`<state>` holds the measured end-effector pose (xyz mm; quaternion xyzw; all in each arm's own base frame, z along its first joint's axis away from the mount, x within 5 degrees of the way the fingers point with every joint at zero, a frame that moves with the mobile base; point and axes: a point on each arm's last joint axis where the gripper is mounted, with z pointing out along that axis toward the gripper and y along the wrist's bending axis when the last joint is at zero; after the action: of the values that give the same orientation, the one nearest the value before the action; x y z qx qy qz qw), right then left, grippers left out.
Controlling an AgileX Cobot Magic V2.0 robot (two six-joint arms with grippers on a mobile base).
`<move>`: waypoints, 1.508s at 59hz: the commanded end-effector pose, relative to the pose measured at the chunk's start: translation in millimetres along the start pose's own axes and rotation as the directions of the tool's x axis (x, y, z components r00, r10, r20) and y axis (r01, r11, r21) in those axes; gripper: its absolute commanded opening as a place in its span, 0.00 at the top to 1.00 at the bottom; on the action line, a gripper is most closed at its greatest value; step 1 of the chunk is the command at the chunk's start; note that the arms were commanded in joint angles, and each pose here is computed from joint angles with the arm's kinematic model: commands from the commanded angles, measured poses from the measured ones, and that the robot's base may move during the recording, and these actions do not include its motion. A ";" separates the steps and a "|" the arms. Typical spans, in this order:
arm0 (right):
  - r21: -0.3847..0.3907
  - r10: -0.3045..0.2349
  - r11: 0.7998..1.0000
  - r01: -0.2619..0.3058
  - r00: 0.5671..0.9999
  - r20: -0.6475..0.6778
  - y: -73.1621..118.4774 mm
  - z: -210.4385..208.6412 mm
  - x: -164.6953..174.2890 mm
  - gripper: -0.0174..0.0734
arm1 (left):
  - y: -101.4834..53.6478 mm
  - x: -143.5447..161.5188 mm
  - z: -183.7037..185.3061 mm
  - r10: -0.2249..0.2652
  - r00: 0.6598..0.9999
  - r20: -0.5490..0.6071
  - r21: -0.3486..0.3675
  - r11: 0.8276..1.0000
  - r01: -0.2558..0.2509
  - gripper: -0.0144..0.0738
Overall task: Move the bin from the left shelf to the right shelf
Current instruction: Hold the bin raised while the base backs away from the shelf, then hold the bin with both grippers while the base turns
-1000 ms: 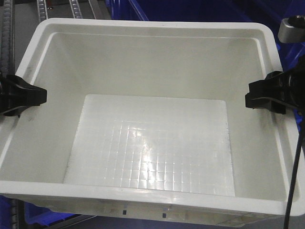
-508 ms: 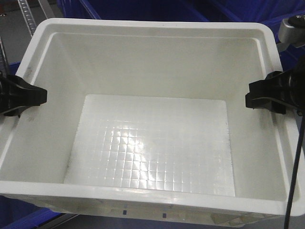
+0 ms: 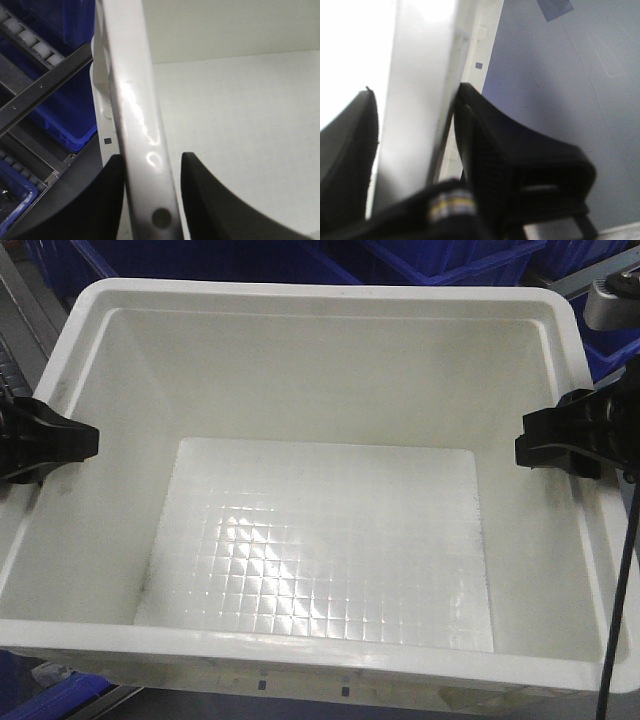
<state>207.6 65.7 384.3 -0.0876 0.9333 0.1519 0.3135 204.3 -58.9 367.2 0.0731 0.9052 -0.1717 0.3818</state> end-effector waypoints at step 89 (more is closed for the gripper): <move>-0.018 -0.076 0.997 0.081 0.979 0.189 7.5 -23.7 -15.4 0.81 | -8.7 -15.9 -15.9 0.011 0.989 0.146 0.042 0.999 -0.017 0.84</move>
<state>207.7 65.7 384.4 -0.0889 0.9331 0.1510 0.3141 204.2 -59.0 367.2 0.0730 0.9053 -0.1722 0.3813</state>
